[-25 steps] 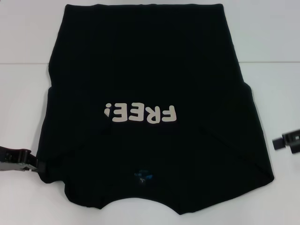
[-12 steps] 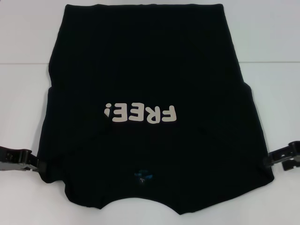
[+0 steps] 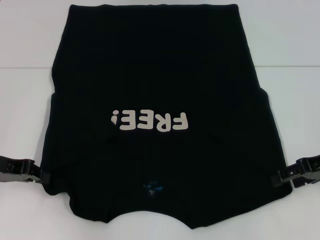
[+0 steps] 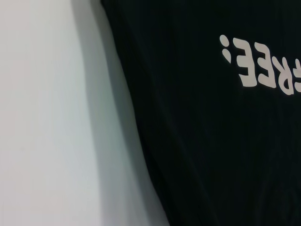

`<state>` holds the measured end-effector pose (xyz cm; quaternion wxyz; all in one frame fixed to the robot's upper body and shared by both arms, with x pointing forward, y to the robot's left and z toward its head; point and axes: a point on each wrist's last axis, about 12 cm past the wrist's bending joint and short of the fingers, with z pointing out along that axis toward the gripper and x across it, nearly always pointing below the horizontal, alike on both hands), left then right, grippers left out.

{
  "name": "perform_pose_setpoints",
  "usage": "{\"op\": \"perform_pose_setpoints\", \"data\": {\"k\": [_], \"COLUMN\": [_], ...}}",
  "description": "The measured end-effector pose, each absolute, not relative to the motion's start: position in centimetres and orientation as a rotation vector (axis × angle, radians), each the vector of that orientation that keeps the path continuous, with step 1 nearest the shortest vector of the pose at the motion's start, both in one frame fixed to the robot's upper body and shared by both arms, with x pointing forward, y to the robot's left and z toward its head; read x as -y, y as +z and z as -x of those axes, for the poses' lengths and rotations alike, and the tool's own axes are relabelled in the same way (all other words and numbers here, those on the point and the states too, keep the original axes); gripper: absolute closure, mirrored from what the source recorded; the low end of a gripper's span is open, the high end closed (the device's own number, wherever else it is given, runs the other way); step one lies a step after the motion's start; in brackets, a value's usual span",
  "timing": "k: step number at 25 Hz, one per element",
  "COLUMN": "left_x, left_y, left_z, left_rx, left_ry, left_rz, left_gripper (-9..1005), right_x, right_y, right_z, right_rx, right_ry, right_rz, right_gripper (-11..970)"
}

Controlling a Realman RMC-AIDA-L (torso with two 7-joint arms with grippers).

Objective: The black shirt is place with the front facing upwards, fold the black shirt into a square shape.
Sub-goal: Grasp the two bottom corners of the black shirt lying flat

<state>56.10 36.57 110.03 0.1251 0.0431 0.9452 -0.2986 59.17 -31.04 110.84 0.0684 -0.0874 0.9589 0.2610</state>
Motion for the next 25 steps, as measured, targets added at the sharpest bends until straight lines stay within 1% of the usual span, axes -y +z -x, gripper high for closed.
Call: {"op": "perform_pose_setpoints", "data": {"k": [25], "left_x": [-36.43], "left_y": [110.02], "left_z": [-56.14], "left_rx": [-2.753], "left_ry": [-0.873], "left_rz": [-0.125], "left_gripper": [960], "right_x": [30.62], "right_y": [110.77], "right_z": [-59.45], "right_rx": [-2.892], "right_ry": [0.754], "right_rz": [0.284], "right_gripper": [140]}}
